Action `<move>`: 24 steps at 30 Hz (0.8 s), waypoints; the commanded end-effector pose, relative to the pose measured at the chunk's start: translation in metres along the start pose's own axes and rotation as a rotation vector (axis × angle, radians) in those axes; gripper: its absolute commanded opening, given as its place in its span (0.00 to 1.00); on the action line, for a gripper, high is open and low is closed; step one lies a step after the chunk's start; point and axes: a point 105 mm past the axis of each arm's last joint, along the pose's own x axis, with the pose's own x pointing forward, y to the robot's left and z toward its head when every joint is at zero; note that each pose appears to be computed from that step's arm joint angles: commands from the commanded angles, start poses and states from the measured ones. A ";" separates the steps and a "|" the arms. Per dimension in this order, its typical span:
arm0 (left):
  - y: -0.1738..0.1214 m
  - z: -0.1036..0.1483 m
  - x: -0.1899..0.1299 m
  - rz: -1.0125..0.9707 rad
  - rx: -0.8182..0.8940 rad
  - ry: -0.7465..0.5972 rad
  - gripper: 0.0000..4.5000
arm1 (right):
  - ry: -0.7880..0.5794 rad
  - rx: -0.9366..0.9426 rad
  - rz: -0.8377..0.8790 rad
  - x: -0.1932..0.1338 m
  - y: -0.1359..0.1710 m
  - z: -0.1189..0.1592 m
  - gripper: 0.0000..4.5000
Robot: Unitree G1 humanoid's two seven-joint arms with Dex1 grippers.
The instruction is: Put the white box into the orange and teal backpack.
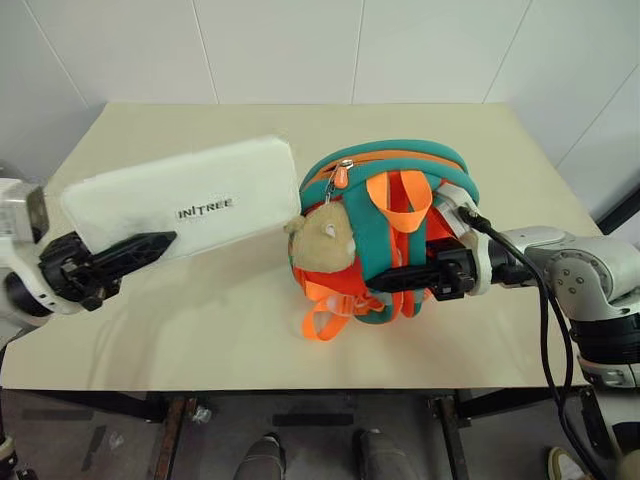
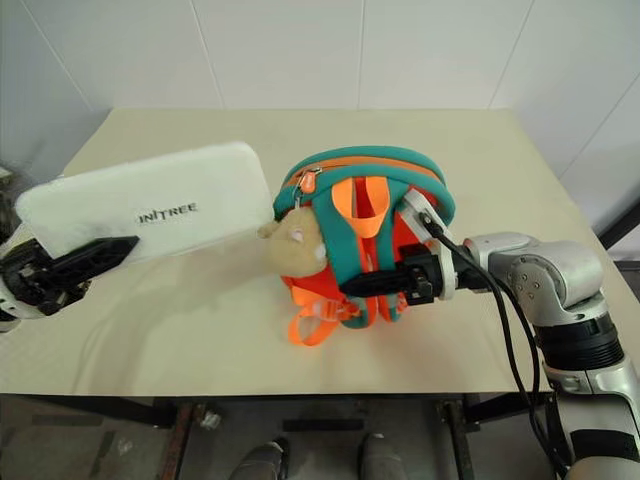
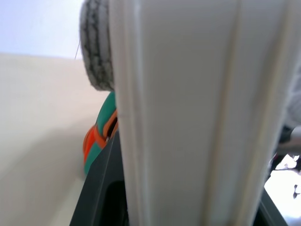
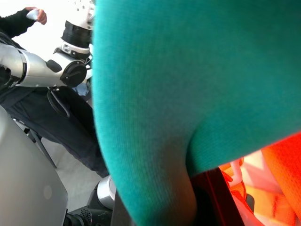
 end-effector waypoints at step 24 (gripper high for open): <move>0.011 -0.002 0.082 -0.370 0.464 0.371 0.31 | 0.063 -0.053 0.072 -0.003 0.013 -0.001 0.00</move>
